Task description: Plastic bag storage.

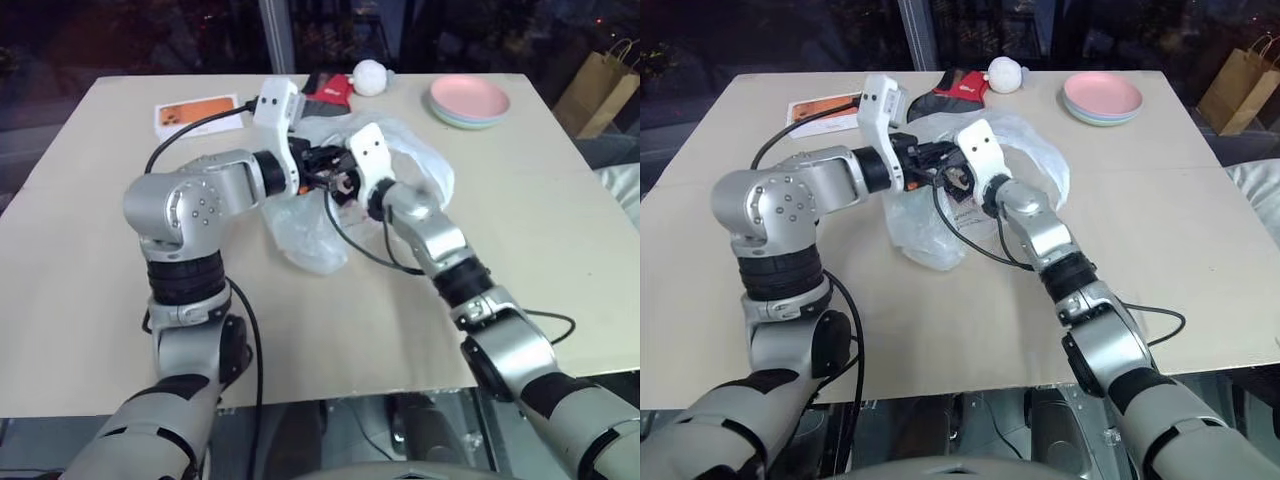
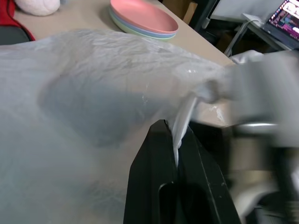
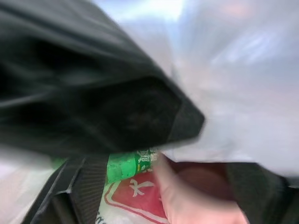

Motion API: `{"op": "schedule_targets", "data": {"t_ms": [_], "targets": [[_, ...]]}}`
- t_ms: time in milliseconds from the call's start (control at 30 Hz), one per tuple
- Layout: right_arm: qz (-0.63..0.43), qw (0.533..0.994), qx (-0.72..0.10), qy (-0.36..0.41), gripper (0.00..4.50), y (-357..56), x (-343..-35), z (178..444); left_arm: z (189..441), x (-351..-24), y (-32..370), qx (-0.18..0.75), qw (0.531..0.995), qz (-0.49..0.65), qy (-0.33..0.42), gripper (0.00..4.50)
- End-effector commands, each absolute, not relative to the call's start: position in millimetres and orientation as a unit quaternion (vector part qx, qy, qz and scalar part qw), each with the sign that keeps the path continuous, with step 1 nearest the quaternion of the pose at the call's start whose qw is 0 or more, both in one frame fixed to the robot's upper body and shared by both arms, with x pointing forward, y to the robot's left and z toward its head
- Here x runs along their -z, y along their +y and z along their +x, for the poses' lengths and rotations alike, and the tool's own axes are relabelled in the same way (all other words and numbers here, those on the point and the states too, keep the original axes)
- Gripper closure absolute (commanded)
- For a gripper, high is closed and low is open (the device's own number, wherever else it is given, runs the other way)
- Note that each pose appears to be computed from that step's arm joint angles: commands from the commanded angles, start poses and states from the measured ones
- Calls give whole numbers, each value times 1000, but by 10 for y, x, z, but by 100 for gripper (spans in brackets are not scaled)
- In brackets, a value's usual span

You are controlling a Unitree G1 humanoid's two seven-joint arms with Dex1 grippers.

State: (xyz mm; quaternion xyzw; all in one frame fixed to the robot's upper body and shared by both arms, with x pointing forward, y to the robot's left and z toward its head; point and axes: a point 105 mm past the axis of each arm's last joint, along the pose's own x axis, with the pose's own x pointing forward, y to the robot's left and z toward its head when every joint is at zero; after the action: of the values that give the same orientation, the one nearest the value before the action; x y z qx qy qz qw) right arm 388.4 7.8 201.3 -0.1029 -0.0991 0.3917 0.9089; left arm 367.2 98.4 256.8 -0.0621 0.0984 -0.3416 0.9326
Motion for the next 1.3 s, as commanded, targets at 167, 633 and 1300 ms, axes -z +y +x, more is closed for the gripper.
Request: {"op": "schedule_targets", "data": {"t_ms": [167,633,1300], "targets": [[-104,896,-417,-110,83,-287,-2322,3127,3713,-2637,990,340,936,-56,75,450],[-97,973,-208,-21,83,-1155,-2294,3105,3710,-2610,974,355,932,-25,61,450],[-59,980,-192,11,450,-1339,-2095,3571,3078,-2709,1266,486,874,-14,11,398]]}}
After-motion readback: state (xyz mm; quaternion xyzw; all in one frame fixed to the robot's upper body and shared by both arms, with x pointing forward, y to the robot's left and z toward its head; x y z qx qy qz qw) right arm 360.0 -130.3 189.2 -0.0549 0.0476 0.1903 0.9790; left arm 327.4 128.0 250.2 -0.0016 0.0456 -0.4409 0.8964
